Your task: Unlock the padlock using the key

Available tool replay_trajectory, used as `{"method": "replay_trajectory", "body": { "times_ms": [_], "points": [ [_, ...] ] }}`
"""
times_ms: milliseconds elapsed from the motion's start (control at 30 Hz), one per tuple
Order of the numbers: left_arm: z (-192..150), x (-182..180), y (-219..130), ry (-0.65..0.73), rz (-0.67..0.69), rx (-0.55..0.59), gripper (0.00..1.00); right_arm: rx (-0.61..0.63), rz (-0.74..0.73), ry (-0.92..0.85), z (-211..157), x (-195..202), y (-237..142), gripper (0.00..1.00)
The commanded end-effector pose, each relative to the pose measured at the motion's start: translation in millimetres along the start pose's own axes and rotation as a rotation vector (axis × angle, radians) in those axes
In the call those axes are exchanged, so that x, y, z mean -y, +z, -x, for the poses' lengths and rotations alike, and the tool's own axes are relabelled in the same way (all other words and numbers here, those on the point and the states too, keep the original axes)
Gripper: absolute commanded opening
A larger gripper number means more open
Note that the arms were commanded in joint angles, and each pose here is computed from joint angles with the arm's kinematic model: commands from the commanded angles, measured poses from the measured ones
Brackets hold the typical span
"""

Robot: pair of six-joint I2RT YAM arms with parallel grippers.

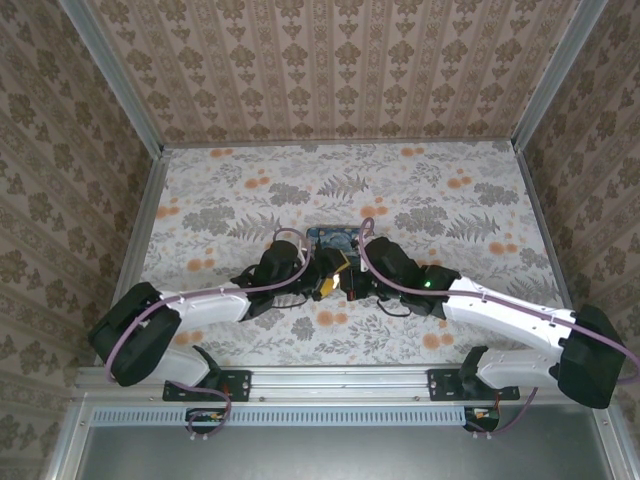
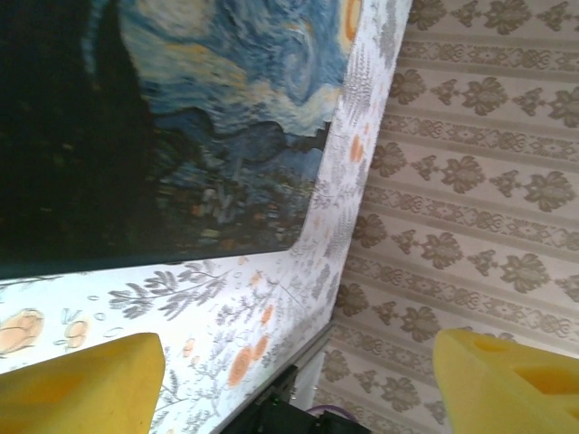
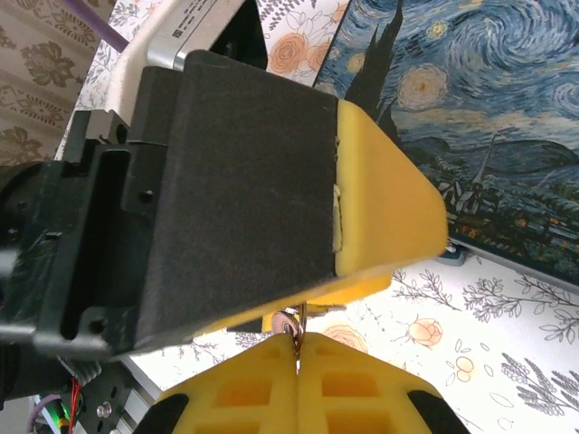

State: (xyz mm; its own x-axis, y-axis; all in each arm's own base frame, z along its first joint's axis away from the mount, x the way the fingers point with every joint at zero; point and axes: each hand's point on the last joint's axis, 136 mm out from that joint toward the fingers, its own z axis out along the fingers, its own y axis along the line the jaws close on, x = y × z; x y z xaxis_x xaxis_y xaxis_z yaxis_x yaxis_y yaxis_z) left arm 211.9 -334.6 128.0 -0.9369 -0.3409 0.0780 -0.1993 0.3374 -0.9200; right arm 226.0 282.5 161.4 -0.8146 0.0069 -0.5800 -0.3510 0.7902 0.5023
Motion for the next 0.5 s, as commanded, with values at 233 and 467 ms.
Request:
{"method": "replay_trajectory", "body": {
  "times_ms": [233, 467],
  "points": [
    [-6, 37, 4, -0.038, -0.15, -0.03, 0.76, 0.019, 0.043, -0.001, 8, -8, 7, 0.0],
    [-3, 30, 3, -0.041, -0.144, -0.011, 0.67, 0.004, 0.053, 0.007, 1, -5, 4, 0.0]
  ]
}}
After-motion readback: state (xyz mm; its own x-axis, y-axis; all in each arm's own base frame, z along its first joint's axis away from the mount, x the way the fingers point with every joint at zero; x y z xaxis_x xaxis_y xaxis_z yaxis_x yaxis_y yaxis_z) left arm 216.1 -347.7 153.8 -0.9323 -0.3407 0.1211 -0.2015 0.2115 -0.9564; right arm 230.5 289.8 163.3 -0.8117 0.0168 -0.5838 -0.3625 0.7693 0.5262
